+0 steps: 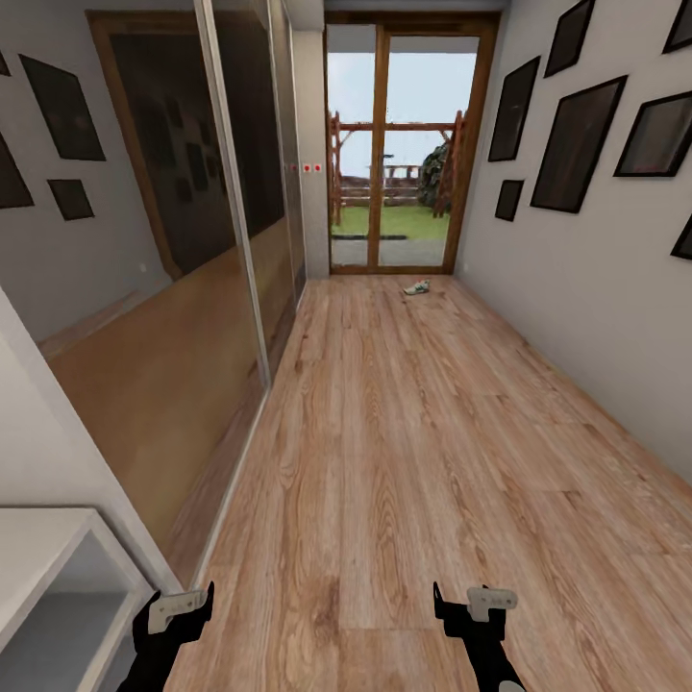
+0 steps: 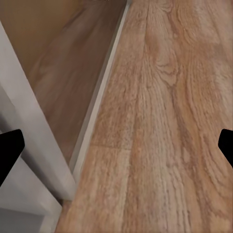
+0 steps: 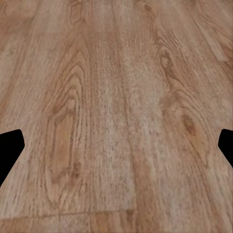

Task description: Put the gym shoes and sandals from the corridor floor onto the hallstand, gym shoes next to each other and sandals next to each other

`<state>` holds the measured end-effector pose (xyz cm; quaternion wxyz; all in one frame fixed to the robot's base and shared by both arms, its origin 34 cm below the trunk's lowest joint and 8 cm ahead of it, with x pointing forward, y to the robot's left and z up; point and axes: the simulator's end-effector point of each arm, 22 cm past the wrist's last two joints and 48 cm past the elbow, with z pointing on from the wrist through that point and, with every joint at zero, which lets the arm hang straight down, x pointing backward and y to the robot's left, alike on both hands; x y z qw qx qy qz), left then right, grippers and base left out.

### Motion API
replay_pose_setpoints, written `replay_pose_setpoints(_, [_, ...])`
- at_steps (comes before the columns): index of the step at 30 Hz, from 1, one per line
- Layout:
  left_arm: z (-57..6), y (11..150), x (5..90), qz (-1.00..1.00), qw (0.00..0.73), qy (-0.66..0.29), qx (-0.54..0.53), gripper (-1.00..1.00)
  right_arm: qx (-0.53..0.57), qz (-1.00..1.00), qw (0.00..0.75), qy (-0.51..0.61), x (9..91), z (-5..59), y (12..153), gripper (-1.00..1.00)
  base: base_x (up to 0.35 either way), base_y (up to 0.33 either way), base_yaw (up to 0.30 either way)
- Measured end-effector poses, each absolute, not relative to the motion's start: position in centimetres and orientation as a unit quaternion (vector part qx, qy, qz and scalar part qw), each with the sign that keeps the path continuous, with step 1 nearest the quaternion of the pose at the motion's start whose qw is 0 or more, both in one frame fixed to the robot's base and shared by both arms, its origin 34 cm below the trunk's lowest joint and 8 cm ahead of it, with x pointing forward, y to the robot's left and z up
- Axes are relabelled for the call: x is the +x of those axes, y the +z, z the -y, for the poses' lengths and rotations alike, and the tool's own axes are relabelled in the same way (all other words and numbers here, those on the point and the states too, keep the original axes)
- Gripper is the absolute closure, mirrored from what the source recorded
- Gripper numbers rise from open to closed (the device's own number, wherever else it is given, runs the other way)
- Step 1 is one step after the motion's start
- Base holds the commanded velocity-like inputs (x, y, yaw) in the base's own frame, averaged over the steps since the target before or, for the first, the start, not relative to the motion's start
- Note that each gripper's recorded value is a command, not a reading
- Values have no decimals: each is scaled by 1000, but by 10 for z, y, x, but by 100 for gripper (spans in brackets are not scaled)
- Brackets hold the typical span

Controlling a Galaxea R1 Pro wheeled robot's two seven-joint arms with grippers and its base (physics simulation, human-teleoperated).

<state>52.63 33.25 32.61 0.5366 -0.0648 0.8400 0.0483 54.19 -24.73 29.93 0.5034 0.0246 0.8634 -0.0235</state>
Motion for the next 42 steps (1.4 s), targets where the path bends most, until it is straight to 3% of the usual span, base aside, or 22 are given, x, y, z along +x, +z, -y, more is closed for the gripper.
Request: replay_pose_setpoints(42, [-333,326,526,-840,536,48,-66,-100,25,-863,503,-23,542,247,299,-100,98,0,0])
